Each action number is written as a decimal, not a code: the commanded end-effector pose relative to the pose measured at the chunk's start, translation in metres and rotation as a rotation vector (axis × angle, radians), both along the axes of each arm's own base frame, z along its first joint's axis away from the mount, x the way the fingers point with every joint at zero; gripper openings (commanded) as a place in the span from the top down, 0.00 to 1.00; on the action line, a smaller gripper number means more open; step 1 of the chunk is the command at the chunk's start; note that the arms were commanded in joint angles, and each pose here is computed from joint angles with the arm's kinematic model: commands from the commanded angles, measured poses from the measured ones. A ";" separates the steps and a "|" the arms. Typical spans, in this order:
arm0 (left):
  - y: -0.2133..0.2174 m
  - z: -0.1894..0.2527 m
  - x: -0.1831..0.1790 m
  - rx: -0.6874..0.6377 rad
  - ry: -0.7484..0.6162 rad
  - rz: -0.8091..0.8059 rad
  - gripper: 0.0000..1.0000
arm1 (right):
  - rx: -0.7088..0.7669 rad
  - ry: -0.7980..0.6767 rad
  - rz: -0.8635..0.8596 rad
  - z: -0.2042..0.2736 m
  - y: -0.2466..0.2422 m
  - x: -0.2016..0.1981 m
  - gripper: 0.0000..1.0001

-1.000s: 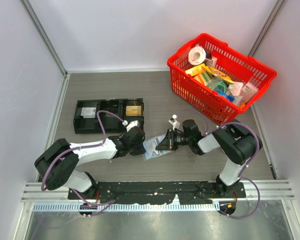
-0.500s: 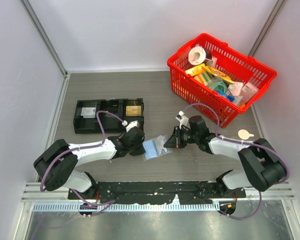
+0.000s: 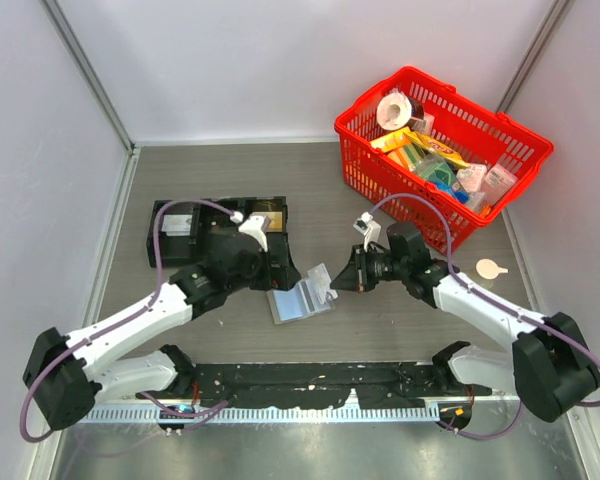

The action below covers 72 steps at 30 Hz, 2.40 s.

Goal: Take the credit cards out of the card holder
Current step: Remove the credit card from the card holder, then place the credit card in the storage box.

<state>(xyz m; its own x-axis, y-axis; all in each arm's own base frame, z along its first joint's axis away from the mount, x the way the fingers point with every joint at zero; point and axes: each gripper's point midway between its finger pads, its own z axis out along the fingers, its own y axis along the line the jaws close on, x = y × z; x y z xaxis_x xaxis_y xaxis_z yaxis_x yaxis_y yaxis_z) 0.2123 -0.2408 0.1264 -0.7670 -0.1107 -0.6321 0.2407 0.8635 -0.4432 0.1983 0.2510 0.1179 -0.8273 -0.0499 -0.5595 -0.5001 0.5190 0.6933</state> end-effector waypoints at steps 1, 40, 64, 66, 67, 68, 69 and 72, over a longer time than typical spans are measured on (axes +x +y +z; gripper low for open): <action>-0.006 0.055 0.011 -0.036 -0.166 -0.191 0.03 | 0.105 -0.110 0.096 0.052 0.008 -0.007 0.99; -0.043 0.114 -0.016 -0.381 -0.227 -0.609 1.00 | 0.283 -0.310 0.171 0.123 0.013 -0.023 0.71; 0.278 0.094 0.134 0.112 -0.131 0.746 1.00 | 0.092 -0.357 -0.045 0.092 -0.016 -0.001 0.14; 0.278 0.083 0.149 0.104 -0.097 0.724 1.00 | 0.094 -0.363 -0.044 0.093 -0.016 -0.002 0.14; 0.278 0.077 0.157 0.106 -0.081 0.712 1.00 | 0.095 -0.363 -0.041 0.094 -0.016 -0.003 0.14; 0.278 0.074 0.163 0.100 -0.071 0.705 1.00 | 0.094 -0.358 -0.040 0.093 -0.016 -0.004 0.14; 0.276 0.068 0.171 0.097 -0.057 0.686 1.00 | 0.096 -0.359 -0.035 0.093 -0.016 -0.005 0.14; 0.277 0.046 0.187 0.098 -0.009 0.671 1.00 | 0.097 -0.359 -0.034 0.093 -0.016 -0.005 0.14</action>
